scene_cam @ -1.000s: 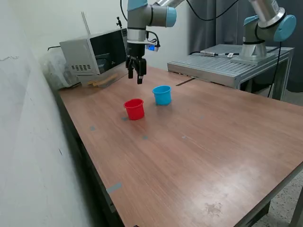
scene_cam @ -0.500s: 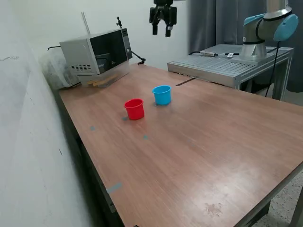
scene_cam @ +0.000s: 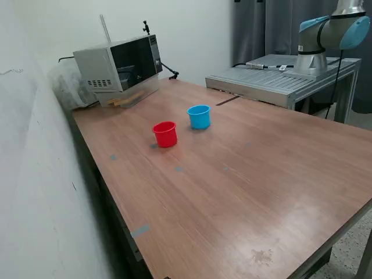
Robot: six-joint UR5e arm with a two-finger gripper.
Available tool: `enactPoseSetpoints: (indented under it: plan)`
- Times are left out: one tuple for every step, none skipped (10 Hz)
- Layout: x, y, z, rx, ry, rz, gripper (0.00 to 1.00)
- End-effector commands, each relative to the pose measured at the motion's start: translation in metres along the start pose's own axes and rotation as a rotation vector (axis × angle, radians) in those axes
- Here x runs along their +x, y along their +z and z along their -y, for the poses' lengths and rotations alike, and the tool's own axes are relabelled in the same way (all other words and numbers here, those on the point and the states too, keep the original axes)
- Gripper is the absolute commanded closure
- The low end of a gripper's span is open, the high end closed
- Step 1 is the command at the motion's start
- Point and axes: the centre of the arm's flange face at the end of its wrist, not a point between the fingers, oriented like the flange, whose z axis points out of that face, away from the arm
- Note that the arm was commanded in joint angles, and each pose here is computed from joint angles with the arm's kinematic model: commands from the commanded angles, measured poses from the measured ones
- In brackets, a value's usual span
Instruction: Place red objects in the red bin, and blue objects in the blue bin.
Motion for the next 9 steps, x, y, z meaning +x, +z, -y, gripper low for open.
enactPoseSetpoints:
  plan:
    - [0.022, -0.020, 0.049, 0.051, -0.025, -0.004, 0.00]
    - [0.025, -0.015, 0.051, 0.061, -0.031, -0.006, 0.00]
    - [0.026, -0.011, 0.052, 0.069, -0.034, -0.007, 0.00]
    - [0.026, -0.011, 0.052, 0.070, -0.032, -0.007, 0.00]
    - [0.027, -0.010, 0.054, 0.071, -0.034, -0.007, 0.00]
    - [0.027, -0.010, 0.057, 0.071, -0.033, -0.007, 0.00]
    - [0.026, -0.009, 0.057, 0.073, -0.034, -0.007, 0.00]
    - [0.026, -0.009, 0.056, 0.073, -0.036, -0.007, 0.00]
    - [0.026, -0.008, 0.056, 0.074, -0.039, -0.007, 0.00]
